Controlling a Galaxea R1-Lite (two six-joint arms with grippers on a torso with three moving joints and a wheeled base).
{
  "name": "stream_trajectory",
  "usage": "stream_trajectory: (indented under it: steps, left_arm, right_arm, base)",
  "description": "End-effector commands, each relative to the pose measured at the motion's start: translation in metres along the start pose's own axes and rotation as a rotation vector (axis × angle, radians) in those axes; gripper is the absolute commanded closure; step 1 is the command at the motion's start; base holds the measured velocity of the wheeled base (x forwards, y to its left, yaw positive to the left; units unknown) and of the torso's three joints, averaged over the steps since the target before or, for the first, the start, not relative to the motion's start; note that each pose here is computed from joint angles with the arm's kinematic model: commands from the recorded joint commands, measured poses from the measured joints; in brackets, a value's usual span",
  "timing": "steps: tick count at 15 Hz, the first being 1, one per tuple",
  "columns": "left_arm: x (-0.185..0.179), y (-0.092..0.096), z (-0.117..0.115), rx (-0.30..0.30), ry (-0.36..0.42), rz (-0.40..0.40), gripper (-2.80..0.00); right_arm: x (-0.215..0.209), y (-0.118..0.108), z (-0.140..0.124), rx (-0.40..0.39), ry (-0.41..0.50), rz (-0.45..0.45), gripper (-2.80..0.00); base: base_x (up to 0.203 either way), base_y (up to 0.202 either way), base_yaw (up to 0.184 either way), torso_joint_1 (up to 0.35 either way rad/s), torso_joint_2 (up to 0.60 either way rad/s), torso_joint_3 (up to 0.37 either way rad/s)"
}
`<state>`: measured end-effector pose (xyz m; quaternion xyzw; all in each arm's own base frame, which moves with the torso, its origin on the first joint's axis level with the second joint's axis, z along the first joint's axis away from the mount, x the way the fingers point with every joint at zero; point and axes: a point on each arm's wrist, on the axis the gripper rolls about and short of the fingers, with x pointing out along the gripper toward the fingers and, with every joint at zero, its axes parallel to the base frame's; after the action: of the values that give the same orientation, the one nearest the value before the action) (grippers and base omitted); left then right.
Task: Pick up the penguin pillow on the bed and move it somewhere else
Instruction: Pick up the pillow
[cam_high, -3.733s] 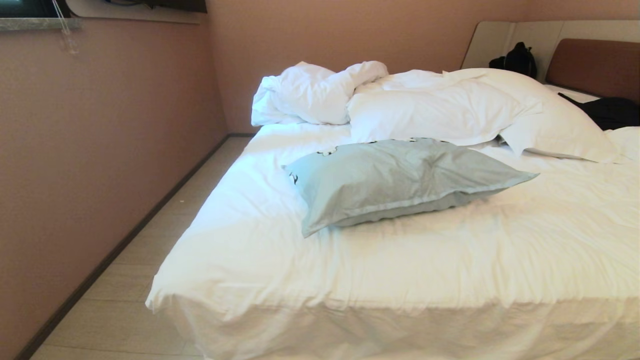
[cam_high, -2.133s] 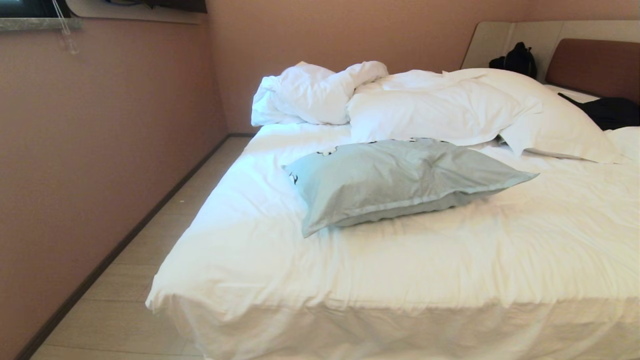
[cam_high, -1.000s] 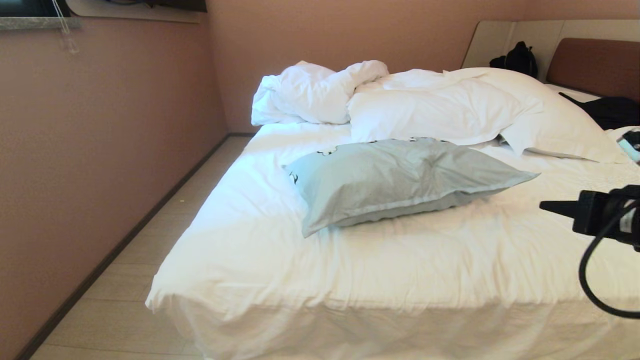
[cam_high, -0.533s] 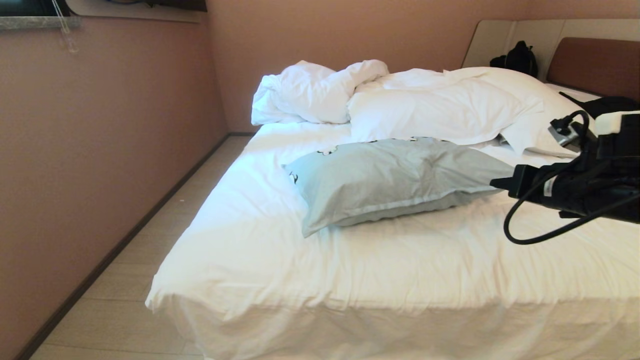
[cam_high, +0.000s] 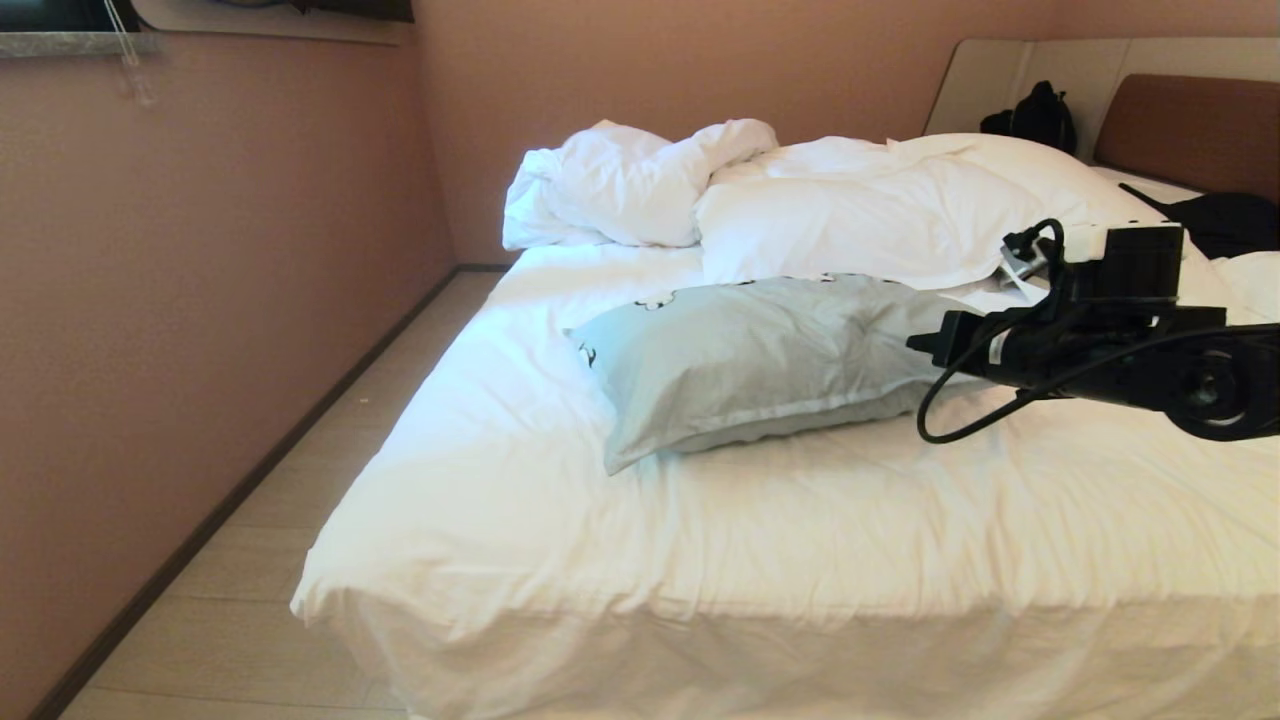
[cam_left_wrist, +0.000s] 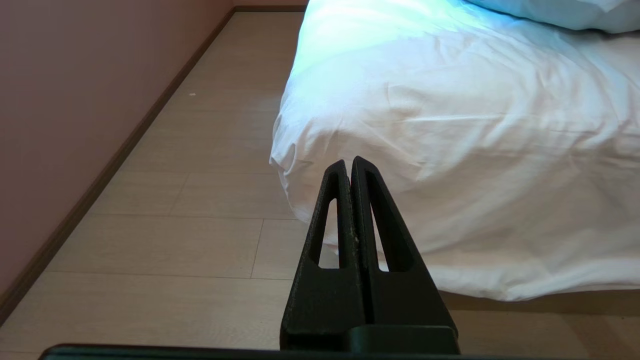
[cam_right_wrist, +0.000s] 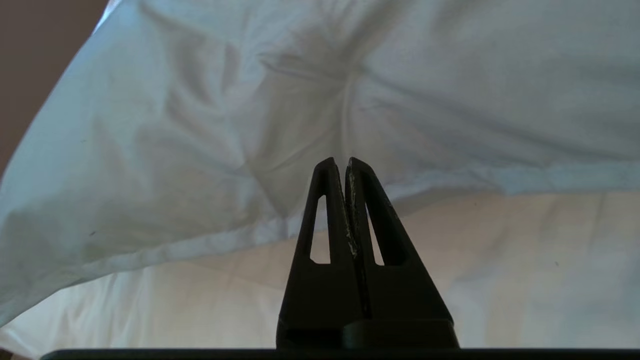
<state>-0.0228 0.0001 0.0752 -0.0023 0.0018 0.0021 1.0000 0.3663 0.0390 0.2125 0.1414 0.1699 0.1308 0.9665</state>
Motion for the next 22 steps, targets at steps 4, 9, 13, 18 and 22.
stream_trajectory:
  steps: [4, 9, 13, 18, 22]
  left_arm:
    - [0.000, 0.000, 0.000, 0.000, 0.001, 0.000, 0.00]
    - [0.000, 0.000, 0.000, -0.001, 0.001, 0.000, 0.00]
    - [0.000, 0.000, 0.000, 0.000, 0.001, 0.000, 0.00]
    - [0.000, 0.000, 0.000, -0.001, 0.001, 0.000, 0.00]
    - [0.000, 0.000, 0.000, -0.001, 0.001, 0.000, 0.00]
  right_arm:
    - [0.048, -0.018, -0.010, 0.015, 0.031, -0.027, -2.80]
    - [0.038, -0.045, 0.009, 0.029, -0.030, -0.086, -2.80]
    - [0.025, -0.061, 0.023, 0.037, -0.077, -0.119, -2.80]
    - [0.020, -0.071, 0.029, 0.052, -0.097, -0.141, -2.80]
    - [0.025, -0.082, 0.031, 0.104, -0.097, -0.124, -2.80]
  base:
    - [0.000, 0.000, 0.000, 0.000, 0.00, 0.000]
    - [0.000, 0.000, 0.000, 0.000, 0.00, 0.000]
    - [0.000, 0.000, 0.000, 0.000, 0.00, 0.000]
    - [0.000, 0.000, 0.000, 0.000, 0.00, 0.000]
    - [0.000, 0.000, 0.000, 0.000, 0.00, 0.000]
